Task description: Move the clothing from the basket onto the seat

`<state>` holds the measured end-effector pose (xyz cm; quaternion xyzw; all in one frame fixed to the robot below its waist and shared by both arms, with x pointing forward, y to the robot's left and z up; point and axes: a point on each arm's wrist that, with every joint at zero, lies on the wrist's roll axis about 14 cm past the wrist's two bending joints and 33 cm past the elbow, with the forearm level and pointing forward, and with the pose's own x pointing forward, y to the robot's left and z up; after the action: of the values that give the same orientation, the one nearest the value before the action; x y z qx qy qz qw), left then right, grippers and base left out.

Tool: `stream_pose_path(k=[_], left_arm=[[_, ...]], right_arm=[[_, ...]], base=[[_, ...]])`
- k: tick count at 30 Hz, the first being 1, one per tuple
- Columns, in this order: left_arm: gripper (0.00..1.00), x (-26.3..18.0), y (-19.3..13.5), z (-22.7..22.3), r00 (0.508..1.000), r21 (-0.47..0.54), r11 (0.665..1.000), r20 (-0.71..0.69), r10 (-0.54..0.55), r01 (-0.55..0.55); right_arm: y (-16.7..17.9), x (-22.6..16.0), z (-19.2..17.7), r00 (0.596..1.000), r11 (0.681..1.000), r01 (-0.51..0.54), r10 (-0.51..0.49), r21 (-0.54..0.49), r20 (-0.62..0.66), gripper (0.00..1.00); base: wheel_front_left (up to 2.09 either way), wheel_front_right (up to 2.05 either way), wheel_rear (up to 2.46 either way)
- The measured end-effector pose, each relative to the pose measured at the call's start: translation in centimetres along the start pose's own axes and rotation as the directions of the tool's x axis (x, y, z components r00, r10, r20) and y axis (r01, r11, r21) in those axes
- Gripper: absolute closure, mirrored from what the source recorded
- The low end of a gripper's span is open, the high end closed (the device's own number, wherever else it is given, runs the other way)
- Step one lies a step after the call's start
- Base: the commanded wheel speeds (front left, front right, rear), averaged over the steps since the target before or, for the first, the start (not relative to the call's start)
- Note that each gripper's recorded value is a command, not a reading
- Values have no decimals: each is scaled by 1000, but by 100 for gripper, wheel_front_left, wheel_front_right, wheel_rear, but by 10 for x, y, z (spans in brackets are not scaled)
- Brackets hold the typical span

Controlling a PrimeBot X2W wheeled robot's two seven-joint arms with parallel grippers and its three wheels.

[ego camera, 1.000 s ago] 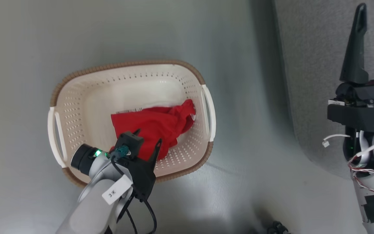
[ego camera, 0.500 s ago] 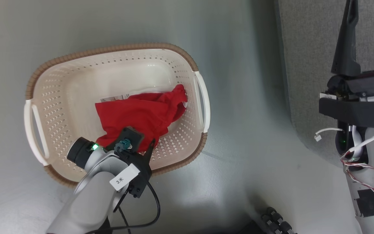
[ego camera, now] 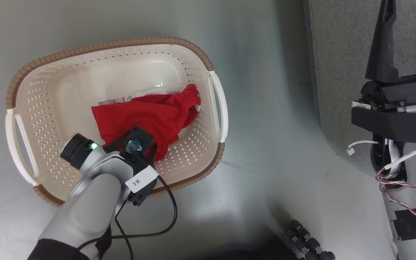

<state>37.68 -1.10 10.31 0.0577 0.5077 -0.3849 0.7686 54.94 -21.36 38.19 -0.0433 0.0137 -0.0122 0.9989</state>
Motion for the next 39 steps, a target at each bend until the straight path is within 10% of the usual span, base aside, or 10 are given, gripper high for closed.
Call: stream_pose_path(k=[1,5,21,39], left_arm=[[3,1,-1,-2,1000,12,1000,-9,-4,5],[100,2,0,-3,1000,27,1000,-10,3,-3],[100,-17,6,53,980,6,999,196,44,-46],[100,-101,19,151,849,-76,988,505,156,-137]], right_arm=[[0,0,-2,1000,1000,0,0,-7,-3,0],[0,0,-3,1000,1000,4,-4,-4,-6,0],[3,-2,7,1000,1000,15,-15,25,-8,0],[16,-22,44,999,997,-40,40,60,1,0]], base=[[0,0,0],[0,0,0],[0,0,0],[0,0,0]])
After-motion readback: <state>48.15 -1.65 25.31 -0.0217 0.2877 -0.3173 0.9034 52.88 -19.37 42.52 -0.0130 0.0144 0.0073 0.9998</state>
